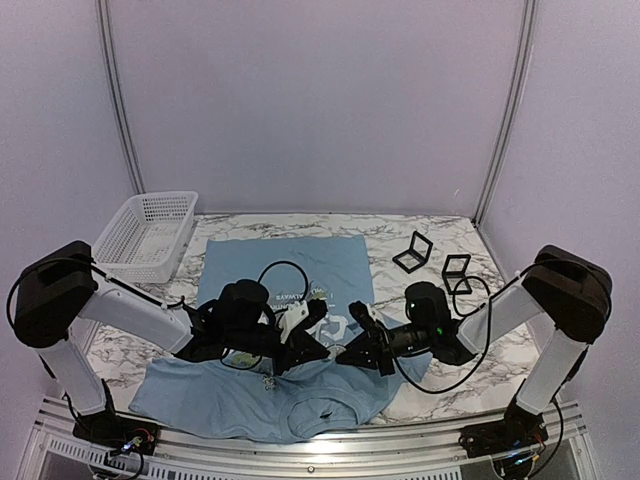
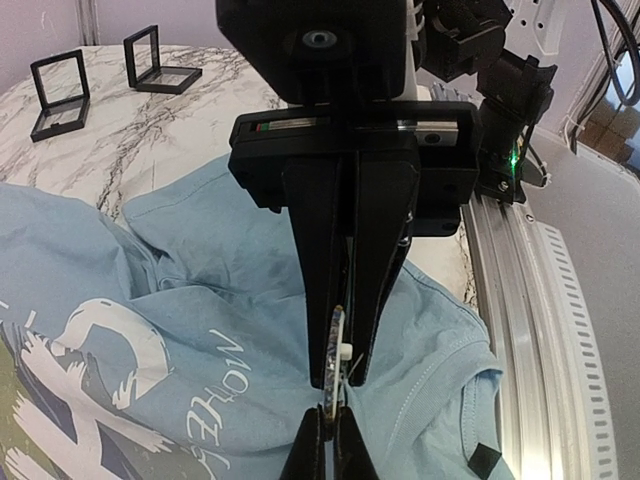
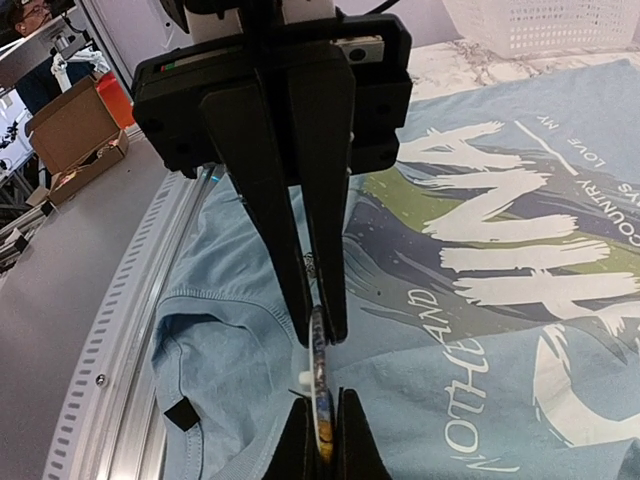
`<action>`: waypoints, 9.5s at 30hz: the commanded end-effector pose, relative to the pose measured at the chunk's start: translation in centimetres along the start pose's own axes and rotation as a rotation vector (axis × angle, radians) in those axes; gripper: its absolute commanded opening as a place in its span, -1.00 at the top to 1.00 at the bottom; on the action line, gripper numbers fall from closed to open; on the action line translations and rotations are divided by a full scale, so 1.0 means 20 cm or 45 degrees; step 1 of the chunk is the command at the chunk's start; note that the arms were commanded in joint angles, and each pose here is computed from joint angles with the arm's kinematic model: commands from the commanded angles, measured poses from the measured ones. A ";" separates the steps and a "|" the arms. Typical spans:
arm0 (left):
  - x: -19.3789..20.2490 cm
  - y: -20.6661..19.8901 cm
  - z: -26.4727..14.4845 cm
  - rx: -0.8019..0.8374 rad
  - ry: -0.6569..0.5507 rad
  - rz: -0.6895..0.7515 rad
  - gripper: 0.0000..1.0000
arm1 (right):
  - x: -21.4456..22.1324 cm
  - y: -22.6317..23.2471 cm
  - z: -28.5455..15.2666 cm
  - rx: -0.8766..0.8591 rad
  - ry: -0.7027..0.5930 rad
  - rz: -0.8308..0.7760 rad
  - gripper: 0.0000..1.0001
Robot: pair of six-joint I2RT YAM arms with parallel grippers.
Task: Pin the brooch onto the clothing
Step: Pin the brooch onto the flattened clothing, then place the clothing with brooches at the center of the board, then adjust the clothing with brooches at the center of the board, then reset both arms
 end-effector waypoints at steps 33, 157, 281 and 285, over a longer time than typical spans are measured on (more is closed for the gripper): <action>-0.10 -0.11 0.02 -0.012 -0.036 0.132 1.00 | -0.37 -0.18 0.11 0.099 0.016 0.393 0.89; -0.16 -0.14 -0.09 0.121 -0.105 -0.005 1.00 | -0.14 0.06 -0.02 0.027 -0.038 -0.087 0.57; -0.12 0.52 -1.59 -1.856 -0.336 -0.455 -0.62 | -0.84 -0.61 -0.96 1.233 -0.335 0.227 -0.97; 0.03 0.42 -1.85 -2.202 -0.409 -0.442 -0.88 | -0.63 -0.45 -1.06 1.385 -0.361 0.316 -0.97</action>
Point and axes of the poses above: each gripper's point midway between its finger pads, its own z axis out along the fingers, its own y axis along the line the jaws close on, x = y × z, the point moved 4 cm from there along -z, back along the fingers, and after that the axes turned 1 degree about -z, right-handed, at the moved point
